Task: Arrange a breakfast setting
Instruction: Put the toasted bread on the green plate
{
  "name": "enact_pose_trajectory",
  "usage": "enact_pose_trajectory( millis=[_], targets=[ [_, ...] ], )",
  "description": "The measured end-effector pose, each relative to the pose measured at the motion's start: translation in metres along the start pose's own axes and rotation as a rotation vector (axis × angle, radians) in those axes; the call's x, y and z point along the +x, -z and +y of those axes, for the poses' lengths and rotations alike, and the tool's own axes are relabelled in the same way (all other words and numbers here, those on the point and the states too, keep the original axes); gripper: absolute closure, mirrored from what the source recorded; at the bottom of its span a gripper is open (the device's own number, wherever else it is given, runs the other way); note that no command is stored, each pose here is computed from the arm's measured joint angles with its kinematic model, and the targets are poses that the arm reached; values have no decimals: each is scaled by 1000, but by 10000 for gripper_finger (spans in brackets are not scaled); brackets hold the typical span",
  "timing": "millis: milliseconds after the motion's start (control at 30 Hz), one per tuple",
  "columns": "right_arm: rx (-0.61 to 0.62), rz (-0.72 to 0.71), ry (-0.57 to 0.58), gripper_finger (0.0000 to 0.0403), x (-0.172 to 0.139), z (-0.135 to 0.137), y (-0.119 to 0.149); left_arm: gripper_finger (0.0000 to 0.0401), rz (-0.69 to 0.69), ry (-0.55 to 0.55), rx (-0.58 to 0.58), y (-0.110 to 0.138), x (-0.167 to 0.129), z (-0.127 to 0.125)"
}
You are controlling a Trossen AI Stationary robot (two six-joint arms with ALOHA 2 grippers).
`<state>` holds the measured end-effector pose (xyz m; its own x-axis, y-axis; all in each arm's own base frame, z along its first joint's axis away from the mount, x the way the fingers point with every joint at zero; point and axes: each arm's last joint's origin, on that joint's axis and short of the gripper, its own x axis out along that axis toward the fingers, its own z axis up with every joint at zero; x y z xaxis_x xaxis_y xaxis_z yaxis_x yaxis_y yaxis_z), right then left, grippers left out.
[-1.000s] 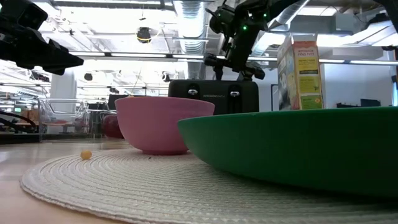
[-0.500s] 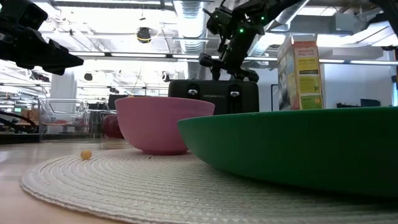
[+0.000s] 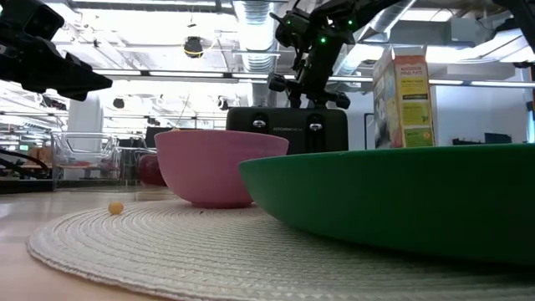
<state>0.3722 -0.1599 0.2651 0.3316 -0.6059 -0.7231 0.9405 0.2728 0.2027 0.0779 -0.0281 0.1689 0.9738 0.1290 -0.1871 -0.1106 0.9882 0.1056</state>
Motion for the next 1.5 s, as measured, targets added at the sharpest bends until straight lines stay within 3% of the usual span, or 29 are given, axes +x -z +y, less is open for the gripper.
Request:
enact_pose_trajectory(
  millis=[533, 1100, 1300, 1500],
  targets=[
    [-17, -72, 9, 294, -24, -2, -7, 333, 0, 0, 0, 0, 0, 0],
    [-24, -196, -15, 295, -68, -4, -17, 333, -1, -1, 0, 0, 0, 0],
    [-32, -220, -89, 295, -106, -5, -17, 333, -1, -2, 0, 0, 0, 0],
    [-76, -231, -241, 295, -168, -6, -3, 333, -1, -2, 0, 0, 0, 0]
  ],
)
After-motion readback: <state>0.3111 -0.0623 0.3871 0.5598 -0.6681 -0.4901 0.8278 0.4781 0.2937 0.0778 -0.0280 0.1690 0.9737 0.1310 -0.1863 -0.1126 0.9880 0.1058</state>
